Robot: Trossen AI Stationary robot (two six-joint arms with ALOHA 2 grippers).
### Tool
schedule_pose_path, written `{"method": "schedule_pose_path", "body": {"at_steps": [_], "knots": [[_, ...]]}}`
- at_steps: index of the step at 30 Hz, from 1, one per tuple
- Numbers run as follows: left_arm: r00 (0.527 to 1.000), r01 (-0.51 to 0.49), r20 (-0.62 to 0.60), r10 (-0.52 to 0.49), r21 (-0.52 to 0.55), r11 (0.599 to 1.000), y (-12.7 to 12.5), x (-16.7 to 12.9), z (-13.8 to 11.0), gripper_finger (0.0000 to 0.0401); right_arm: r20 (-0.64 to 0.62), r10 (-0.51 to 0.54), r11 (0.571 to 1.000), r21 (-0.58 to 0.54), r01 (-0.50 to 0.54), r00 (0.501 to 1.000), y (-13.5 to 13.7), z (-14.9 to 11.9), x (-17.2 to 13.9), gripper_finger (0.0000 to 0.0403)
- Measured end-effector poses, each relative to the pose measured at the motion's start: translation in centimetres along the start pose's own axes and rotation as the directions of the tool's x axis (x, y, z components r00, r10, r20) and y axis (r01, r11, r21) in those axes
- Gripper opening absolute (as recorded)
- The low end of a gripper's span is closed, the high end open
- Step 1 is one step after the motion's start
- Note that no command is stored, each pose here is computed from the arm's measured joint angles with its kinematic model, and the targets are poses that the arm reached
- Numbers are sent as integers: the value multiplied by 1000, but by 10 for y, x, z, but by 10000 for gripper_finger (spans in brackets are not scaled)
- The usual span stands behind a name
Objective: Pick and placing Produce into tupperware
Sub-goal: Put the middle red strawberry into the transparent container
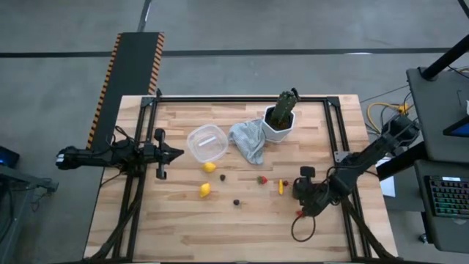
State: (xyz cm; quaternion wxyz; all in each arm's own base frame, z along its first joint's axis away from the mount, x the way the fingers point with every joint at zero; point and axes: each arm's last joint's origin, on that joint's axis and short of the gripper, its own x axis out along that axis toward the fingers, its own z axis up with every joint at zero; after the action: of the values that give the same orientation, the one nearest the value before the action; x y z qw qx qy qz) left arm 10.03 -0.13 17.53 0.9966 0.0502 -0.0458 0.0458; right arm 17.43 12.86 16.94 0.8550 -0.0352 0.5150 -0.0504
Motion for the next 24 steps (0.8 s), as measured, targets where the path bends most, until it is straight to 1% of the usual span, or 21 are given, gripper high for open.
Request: {"method": "schedule_pose_path", "body": {"at_steps": [5,10,24], "knots": [[1000,0,0,0,0,1000,0,0,0,0,-18,-48,999,-19,47,999,2,-2,9,171],[1000,0,0,0,0,1000,0,0,0,0,-47,-75,997,-38,74,996,5,-4,18,171],[1000,0,-1,0,1,1000,0,0,0,0,-26,-83,996,-17,83,996,6,-3,19,171]]}}
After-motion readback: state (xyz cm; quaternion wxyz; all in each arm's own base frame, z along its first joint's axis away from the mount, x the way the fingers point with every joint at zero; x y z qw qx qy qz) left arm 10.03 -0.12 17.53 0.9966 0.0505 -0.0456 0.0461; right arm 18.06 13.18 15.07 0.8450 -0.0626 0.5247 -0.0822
